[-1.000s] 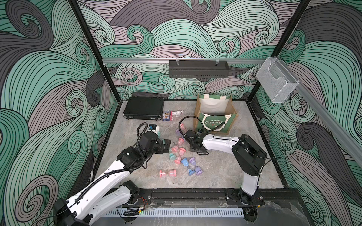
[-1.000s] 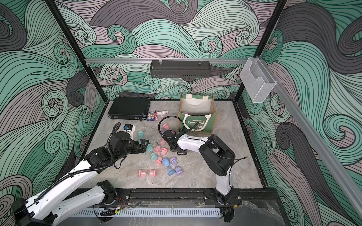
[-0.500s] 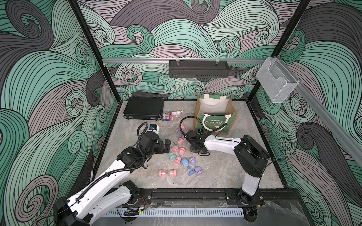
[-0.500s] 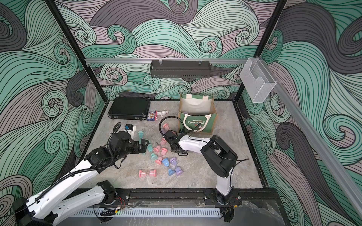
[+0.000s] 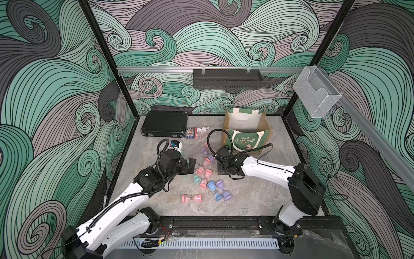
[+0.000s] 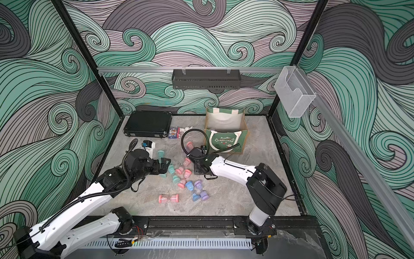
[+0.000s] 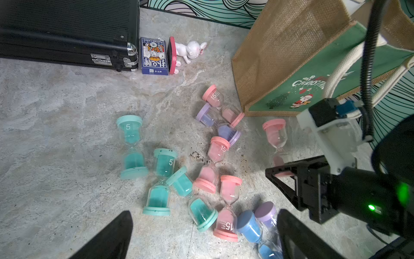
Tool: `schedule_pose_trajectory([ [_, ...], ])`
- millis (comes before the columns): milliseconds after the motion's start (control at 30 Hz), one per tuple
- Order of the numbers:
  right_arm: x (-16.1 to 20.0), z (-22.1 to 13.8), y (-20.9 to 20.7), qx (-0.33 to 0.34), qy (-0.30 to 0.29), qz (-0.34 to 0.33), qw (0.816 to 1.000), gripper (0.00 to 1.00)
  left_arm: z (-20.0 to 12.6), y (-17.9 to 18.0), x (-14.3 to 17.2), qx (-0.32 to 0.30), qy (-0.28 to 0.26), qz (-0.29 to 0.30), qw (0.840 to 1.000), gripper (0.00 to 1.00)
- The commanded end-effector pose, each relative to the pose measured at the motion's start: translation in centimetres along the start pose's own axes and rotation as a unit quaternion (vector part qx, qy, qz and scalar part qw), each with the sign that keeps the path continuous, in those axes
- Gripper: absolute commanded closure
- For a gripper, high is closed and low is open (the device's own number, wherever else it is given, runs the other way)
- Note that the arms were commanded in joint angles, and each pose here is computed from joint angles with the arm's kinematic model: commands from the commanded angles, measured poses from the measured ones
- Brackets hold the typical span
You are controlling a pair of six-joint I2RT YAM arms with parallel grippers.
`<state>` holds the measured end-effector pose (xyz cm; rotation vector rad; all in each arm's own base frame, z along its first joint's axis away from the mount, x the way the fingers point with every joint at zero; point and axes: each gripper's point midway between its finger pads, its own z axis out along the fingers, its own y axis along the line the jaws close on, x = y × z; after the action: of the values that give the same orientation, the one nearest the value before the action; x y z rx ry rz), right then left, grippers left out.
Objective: Put the hourglass into the canvas bag
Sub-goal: Pick up the hourglass from the center of the board, then place the hourglass in the canvas bag.
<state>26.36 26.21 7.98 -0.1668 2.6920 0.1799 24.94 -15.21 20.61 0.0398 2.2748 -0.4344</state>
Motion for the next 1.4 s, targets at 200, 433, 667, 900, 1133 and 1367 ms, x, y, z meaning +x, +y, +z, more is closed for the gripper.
schedule_pose_trajectory([
  [200,-3.1,-8.5,3.6,-0.116,-0.058,-0.078,0.988,0.73,-2.8,-0.5,-4.4,0.001,-0.065,-0.002,0.998,0.01],
  [433,-7.9,-15.4,3.6,-0.13,-0.136,-0.089,0.978,0.74,-3.2,-2.2,-6.6,0.022,-0.083,0.008,0.996,0.01],
  [667,-12.7,-18.0,1.0,-0.097,-0.162,-0.066,0.98,0.74,-2.4,-4.3,-8.0,0.052,-0.077,0.025,0.995,0.01],
  [900,-17.2,-16.9,-3.8,-0.069,-0.149,-0.004,0.986,0.75,-1.0,-6.3,-9.0,0.076,-0.06,0.036,0.995,0.01],
  [1133,-20.1,-13.1,-7.0,-0.059,-0.103,0.039,0.992,0.76,0.4,-7.8,-10.0,0.092,-0.051,0.034,0.994,0.01],
  [1367,-22.7,-9.7,-9.2,-0.056,-0.079,0.085,0.992,0.77,1.3,-8.4,-10.8,0.097,-0.05,0.031,0.994,0.01],
])
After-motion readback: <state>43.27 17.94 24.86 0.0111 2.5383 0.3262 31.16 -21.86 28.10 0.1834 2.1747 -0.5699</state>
